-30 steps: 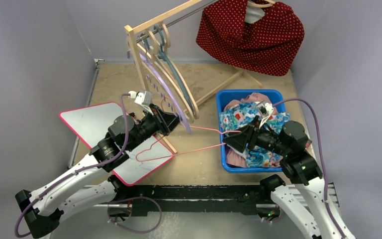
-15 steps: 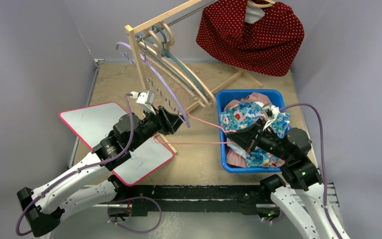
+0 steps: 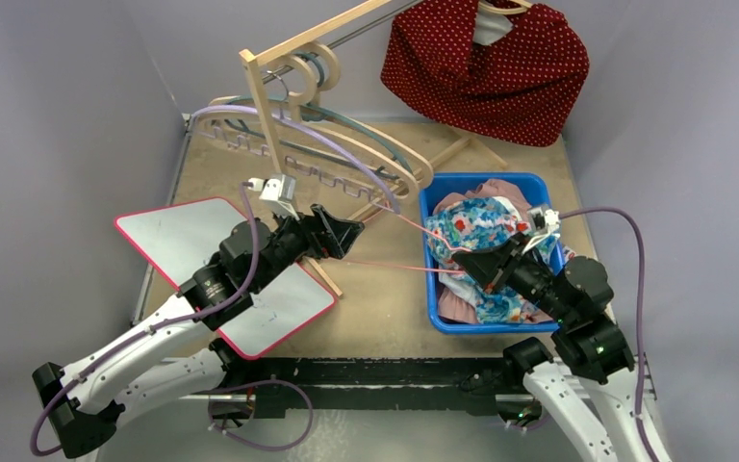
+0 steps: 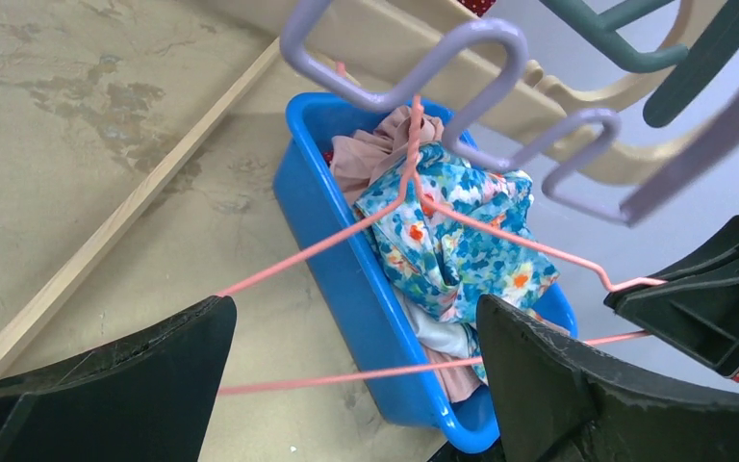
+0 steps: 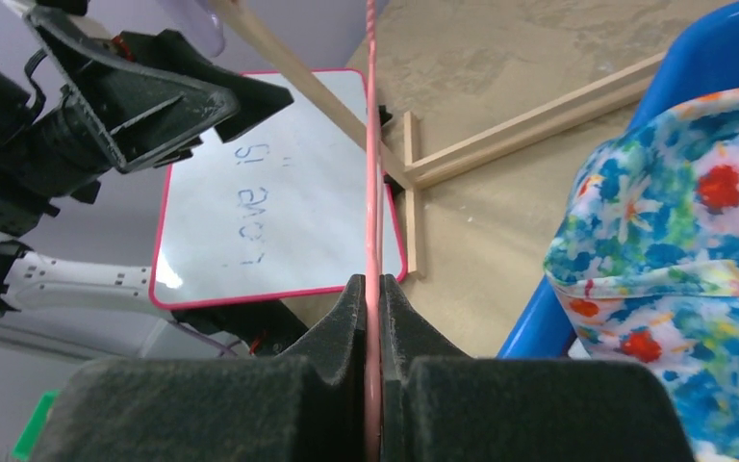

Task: Remove the skirt from the hanger
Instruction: Place the hanger at the clothesline.

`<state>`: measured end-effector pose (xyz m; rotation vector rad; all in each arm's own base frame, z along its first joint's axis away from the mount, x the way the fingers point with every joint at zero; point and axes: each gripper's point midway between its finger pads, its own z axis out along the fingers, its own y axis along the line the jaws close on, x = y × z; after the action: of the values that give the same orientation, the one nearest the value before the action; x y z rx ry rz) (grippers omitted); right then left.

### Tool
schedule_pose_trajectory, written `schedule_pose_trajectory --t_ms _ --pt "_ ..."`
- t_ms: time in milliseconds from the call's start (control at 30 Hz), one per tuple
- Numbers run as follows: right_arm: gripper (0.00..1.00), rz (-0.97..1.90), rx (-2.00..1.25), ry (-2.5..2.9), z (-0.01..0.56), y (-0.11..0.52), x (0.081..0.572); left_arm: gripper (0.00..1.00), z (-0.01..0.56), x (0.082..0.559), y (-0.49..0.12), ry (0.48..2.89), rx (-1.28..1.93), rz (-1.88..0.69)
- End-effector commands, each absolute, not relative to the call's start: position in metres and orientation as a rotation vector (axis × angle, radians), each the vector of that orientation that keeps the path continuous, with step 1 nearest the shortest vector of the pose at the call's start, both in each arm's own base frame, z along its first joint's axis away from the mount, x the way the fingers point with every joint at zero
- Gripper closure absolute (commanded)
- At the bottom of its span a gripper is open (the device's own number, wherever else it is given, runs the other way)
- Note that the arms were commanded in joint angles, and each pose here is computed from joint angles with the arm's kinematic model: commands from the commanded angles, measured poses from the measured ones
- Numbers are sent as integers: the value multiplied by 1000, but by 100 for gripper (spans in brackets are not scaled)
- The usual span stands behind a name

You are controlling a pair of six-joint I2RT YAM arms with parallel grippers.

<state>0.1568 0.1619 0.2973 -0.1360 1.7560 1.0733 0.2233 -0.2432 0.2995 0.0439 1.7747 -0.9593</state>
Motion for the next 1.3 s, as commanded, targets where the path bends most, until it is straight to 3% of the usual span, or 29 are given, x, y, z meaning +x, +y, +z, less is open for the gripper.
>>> schedule_pose_trajectory --t_ms 0,733,1033,1267 --pt "100 922 -11 1736 321 138 172 5 315 228 -239 1719 34 -944" --pt "100 554 187 1298 426 82 250 3 330 223 -207 1727 -32 -846" --pt "100 677 191 1118 463 103 278 3 333 221 -208 1742 -31 -854" --pt "100 832 141 1030 484 121 268 3 330 220 -205 1748 -42 -849"
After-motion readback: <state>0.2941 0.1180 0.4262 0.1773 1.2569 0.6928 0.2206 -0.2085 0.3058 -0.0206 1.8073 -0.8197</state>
